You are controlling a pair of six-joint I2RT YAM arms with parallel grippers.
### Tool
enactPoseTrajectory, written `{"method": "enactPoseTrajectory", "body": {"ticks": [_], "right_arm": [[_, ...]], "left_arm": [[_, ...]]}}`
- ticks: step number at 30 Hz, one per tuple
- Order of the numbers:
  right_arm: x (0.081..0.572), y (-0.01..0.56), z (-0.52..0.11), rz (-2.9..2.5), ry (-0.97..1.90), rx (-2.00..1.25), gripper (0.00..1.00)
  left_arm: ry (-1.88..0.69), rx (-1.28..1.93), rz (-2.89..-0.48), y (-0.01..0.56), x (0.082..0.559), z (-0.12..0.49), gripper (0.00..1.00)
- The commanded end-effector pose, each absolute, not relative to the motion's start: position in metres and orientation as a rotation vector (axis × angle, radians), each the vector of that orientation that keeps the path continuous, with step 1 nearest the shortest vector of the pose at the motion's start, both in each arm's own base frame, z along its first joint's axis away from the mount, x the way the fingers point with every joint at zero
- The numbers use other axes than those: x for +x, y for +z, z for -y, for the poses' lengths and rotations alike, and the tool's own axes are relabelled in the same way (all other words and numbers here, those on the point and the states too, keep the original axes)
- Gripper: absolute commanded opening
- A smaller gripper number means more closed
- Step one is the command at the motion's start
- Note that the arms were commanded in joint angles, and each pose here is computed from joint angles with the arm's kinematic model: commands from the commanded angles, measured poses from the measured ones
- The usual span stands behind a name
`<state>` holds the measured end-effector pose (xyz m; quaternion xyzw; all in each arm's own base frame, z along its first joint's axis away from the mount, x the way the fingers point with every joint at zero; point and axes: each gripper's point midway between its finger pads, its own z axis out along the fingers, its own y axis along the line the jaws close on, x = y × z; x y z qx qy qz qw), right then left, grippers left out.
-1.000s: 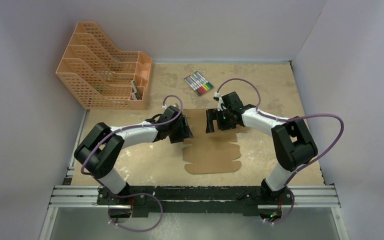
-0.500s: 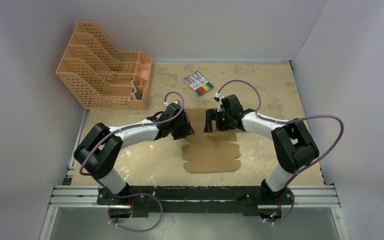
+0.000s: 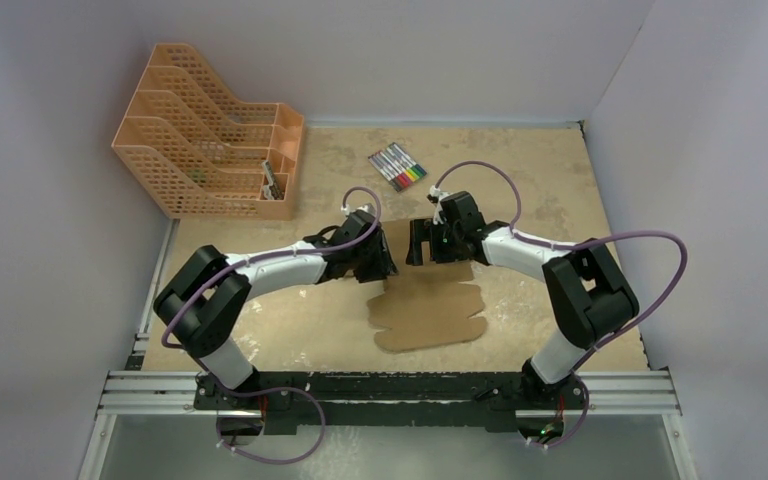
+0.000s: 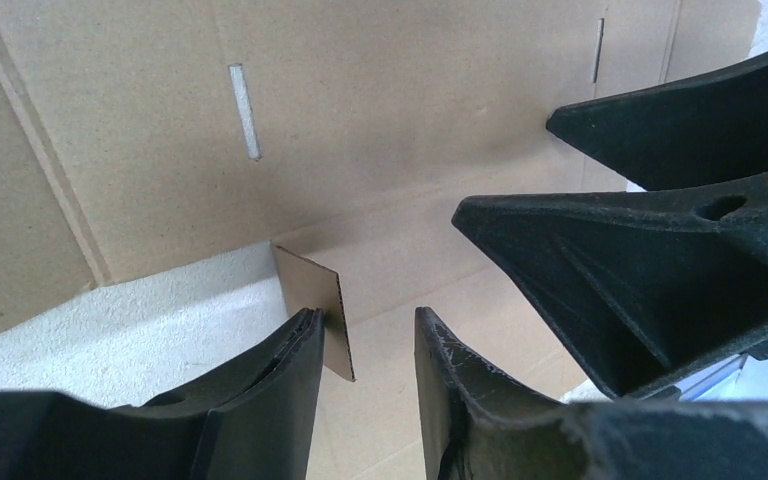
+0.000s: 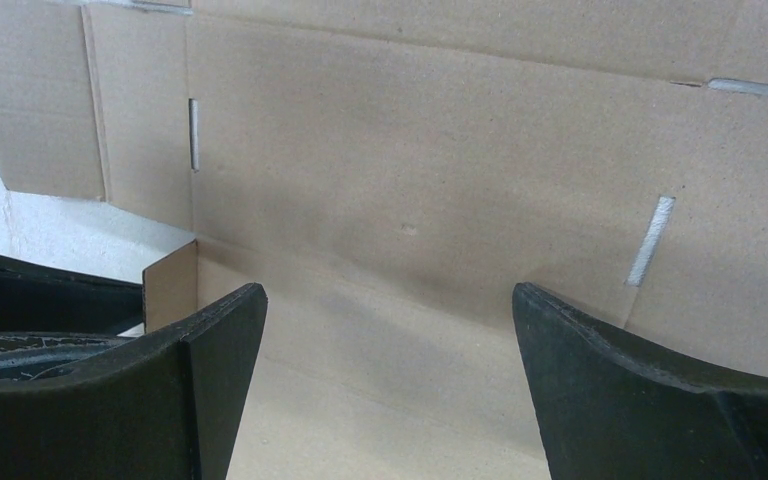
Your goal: Fold the paper box
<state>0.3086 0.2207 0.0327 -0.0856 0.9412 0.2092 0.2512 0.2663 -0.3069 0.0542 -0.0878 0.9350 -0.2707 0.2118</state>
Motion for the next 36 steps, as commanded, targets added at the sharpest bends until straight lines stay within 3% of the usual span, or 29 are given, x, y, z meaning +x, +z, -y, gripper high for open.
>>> {"method": "enactPoseTrajectory", "body": {"ticks": [1, 8, 15, 23, 36], "right_arm": [[0.299, 0.037, -0.218, -2.584, 0.553, -0.221, 0.96], [0.305, 0.071, -0.215, -2.530, 0.522, -0.290, 0.98], [0.313, 0.084, -0.213, -2.495, 0.495, -0.320, 0.99], [0.311, 0.078, -0.214, -2.508, 0.494, -0.343, 0.99], [0.314, 0.056, -0.215, -2.515, 0.491, -0.330, 0.98]], "left_arm": [[-0.792, -0.204, -2.500, 0.085, 0.282, 0.320, 0.39], [-0.535, -0.155, -2.458, 0.099, 0.305, 0.279, 0.51], [-0.492, -0.122, -2.399, 0.122, 0.359, 0.243, 0.55], [-0.501, -0.073, -2.447, 0.101, 0.408, 0.251, 0.54], [-0.597, -0.104, -2.573, 0.053, 0.417, 0.271, 0.48]]}}
